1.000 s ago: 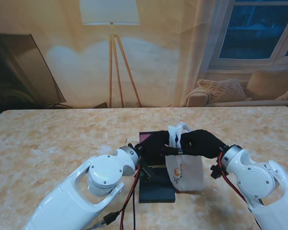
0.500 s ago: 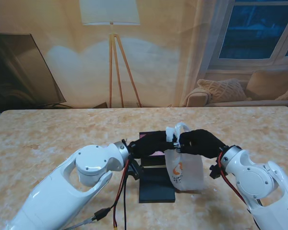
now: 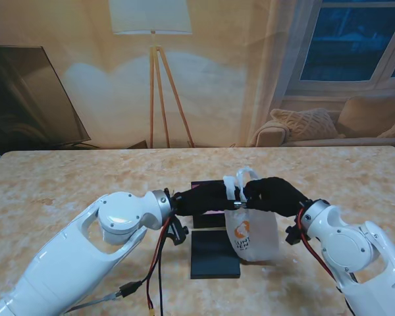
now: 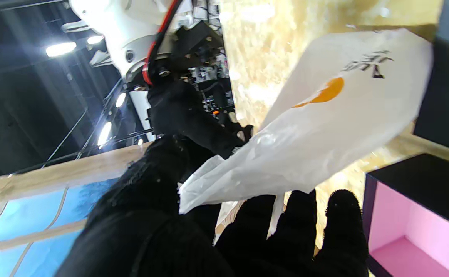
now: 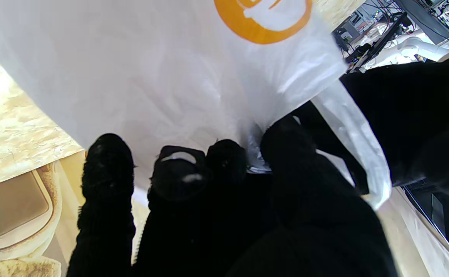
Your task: Pack mini donuts into a plastic bag, tie the opening and put the bag into the gift box
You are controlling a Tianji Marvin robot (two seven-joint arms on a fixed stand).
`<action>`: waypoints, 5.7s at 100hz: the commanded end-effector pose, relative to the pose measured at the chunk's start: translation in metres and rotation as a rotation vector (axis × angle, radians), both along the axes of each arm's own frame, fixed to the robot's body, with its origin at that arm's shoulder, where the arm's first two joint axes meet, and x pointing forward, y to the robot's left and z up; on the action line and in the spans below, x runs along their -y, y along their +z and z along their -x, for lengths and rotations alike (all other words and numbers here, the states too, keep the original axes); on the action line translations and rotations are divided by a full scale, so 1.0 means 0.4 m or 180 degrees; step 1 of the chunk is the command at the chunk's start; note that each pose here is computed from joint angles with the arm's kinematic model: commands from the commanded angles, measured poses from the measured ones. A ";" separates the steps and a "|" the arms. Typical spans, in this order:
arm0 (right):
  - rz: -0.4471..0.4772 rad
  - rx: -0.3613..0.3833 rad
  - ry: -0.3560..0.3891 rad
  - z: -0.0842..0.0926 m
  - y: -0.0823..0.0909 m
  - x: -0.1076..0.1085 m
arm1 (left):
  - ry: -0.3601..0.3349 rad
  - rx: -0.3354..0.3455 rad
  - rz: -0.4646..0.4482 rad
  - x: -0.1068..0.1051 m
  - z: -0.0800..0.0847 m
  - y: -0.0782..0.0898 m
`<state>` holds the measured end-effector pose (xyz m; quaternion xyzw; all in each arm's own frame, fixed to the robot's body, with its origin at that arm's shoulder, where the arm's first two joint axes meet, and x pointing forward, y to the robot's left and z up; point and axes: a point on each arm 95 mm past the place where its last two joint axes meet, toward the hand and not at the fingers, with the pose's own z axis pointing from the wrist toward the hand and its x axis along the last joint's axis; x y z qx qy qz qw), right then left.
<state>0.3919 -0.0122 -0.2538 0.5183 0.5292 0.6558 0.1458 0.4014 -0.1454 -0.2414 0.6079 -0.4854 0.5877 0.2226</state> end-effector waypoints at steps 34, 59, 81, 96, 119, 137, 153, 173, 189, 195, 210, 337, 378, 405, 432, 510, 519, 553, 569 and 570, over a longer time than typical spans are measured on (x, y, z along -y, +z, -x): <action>-0.0015 -0.0052 0.0038 0.005 -0.009 -0.007 | -0.0268 0.0592 -0.0430 -0.044 -0.014 0.076; -0.0037 -0.0018 0.0062 0.005 -0.009 -0.007 | -0.0360 0.0597 -0.0483 -0.052 -0.011 0.080; -0.0093 -0.0055 0.0118 0.006 -0.011 -0.010 | -0.0404 0.0500 -0.0403 -0.059 -0.021 0.079; -0.0097 -0.0085 0.0126 0.005 -0.012 -0.012 | -0.0474 0.0466 -0.0389 -0.057 -0.021 0.079; -0.0124 -0.0112 0.0133 0.006 -0.012 -0.014 | -0.0347 0.0690 -0.0504 -0.045 -0.019 0.067; -0.0133 -0.0130 0.0138 0.007 -0.014 -0.017 | -0.0058 0.0955 -0.0494 -0.021 -0.020 0.049; -0.0148 -0.0171 0.0141 0.004 -0.017 -0.023 | 0.0080 0.0977 -0.0449 -0.008 -0.018 0.030; -0.0158 -0.0185 0.0128 0.002 -0.019 -0.027 | 0.0356 0.0936 -0.0324 0.006 -0.013 0.010; -0.0167 -0.0204 0.0112 -0.001 -0.020 -0.031 | 0.0585 0.0882 -0.0224 0.016 -0.011 -0.003; -0.0169 -0.0213 0.0113 -0.002 -0.021 -0.033 | 0.0646 0.0856 -0.0192 0.019 -0.011 -0.007; -0.0172 -0.0258 0.0099 -0.010 -0.021 -0.038 | 0.0702 0.0843 -0.0173 0.024 -0.012 -0.017; -0.0129 -0.0386 0.0149 -0.007 -0.020 -0.027 | 0.0108 0.0479 -0.0149 -0.008 -0.011 -0.001; -0.0137 -0.0404 0.0179 -0.005 -0.020 -0.031 | 0.0258 0.0593 -0.0127 0.005 -0.016 -0.006; -0.0138 -0.0410 0.0166 -0.007 -0.022 -0.034 | 0.0342 0.0600 -0.0116 0.013 -0.015 -0.015; -0.0149 -0.0448 0.0152 -0.006 -0.027 -0.036 | 0.0420 0.0615 -0.0091 0.022 -0.010 -0.023; -0.0232 -0.0575 0.0147 -0.011 -0.028 -0.041 | 0.0058 0.0477 -0.0134 -0.013 -0.026 -0.008; -0.0228 -0.0573 0.0151 -0.010 -0.027 -0.041 | 0.0062 0.0481 -0.0137 -0.012 -0.025 -0.007; -0.0236 -0.0580 0.0173 -0.009 -0.028 -0.042 | 0.0211 0.0569 -0.0092 0.007 -0.017 -0.010; -0.0240 -0.0588 0.0180 -0.009 -0.028 -0.043 | 0.0282 0.0586 -0.0081 0.013 -0.014 -0.013; -0.0240 -0.0588 0.0180 -0.009 -0.028 -0.043 | 0.0289 0.0586 -0.0080 0.014 -0.014 -0.013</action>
